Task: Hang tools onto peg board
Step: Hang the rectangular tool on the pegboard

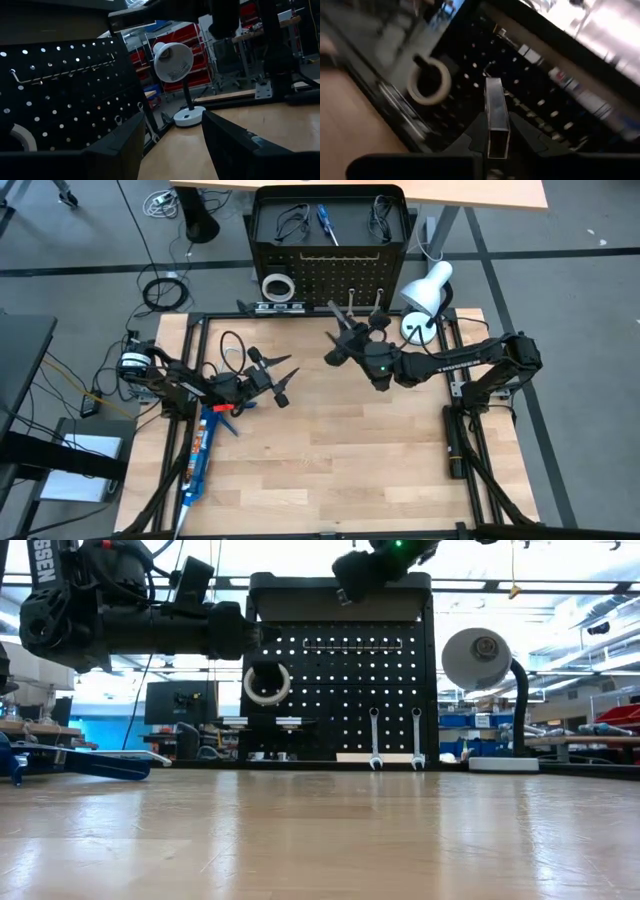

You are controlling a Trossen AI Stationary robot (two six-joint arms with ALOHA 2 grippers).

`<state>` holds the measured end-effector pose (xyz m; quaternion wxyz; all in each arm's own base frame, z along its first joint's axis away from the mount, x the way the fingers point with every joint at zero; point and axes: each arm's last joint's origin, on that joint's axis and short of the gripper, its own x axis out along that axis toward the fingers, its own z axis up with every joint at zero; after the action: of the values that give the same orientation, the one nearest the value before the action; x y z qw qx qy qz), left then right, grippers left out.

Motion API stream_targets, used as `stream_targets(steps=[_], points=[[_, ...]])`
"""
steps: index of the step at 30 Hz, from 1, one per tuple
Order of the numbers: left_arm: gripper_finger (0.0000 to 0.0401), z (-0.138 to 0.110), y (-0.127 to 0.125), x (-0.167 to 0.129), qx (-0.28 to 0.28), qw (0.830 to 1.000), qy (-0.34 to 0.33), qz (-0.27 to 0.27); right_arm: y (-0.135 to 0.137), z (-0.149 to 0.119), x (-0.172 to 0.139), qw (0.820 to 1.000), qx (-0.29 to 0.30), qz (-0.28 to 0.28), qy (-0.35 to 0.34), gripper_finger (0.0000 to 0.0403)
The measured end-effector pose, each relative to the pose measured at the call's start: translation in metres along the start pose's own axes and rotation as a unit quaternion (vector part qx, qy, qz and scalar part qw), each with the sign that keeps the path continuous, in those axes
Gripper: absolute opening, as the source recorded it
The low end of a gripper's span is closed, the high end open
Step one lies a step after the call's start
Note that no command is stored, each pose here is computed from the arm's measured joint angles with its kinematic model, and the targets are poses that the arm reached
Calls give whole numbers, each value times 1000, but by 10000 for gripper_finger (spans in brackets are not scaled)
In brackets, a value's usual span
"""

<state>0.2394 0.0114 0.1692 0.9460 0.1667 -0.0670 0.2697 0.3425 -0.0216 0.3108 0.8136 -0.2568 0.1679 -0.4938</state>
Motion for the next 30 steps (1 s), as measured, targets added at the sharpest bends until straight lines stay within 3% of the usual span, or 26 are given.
stream_targets(steps=[3,6,12,30], points=[[201,0,0,0,7,1000,0,1,0,-1,1,994,-113,-6,9,58],[201,-1,1,1,9,1000,1,3,-1,-3,2,976,-216,-17,23,60],[201,-1,3,1,9,1000,4,8,-5,-6,7,936,-345,-37,59,60],[201,-2,2,2,11,1000,6,7,-35,-31,58,896,-418,-61,135,58]])
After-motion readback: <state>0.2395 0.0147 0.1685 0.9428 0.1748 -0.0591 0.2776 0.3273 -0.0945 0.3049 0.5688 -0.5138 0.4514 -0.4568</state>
